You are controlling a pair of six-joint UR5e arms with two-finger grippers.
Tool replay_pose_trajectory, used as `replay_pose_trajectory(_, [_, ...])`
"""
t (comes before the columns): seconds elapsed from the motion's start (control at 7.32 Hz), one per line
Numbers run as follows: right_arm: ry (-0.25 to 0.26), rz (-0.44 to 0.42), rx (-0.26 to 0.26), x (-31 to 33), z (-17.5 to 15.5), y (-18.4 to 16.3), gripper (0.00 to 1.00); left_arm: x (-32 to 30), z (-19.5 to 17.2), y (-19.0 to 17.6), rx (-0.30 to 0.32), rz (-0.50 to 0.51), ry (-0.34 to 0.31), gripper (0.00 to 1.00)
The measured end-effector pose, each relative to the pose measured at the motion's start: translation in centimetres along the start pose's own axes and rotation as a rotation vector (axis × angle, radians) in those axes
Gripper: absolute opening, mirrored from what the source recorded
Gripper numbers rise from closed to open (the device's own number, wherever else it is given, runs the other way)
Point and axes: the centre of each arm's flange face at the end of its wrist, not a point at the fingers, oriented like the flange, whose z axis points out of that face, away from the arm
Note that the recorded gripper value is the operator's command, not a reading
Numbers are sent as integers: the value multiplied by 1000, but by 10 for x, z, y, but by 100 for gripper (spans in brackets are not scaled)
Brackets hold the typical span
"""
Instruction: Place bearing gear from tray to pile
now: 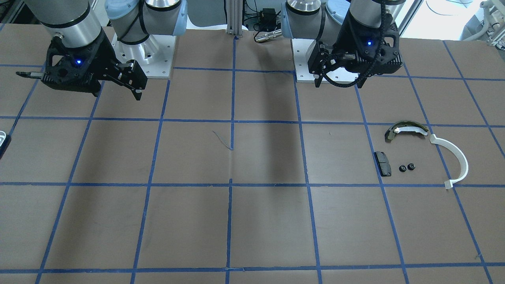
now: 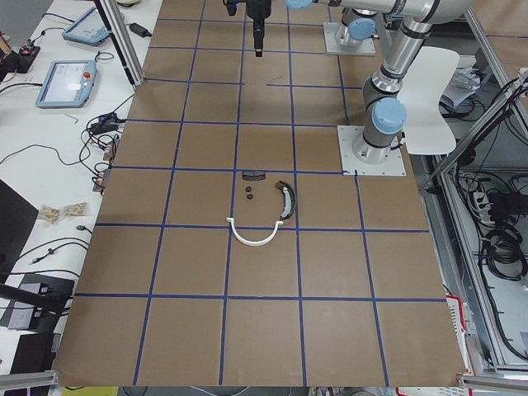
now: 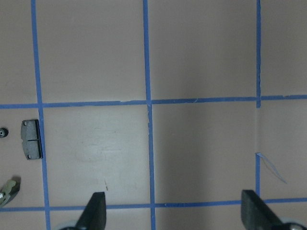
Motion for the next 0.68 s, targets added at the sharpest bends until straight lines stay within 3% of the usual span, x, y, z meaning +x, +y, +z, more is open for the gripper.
replay_pose_trajectory(0.68, [-2, 4, 1, 0, 0, 0, 100, 0, -2, -4, 31, 2, 2, 100])
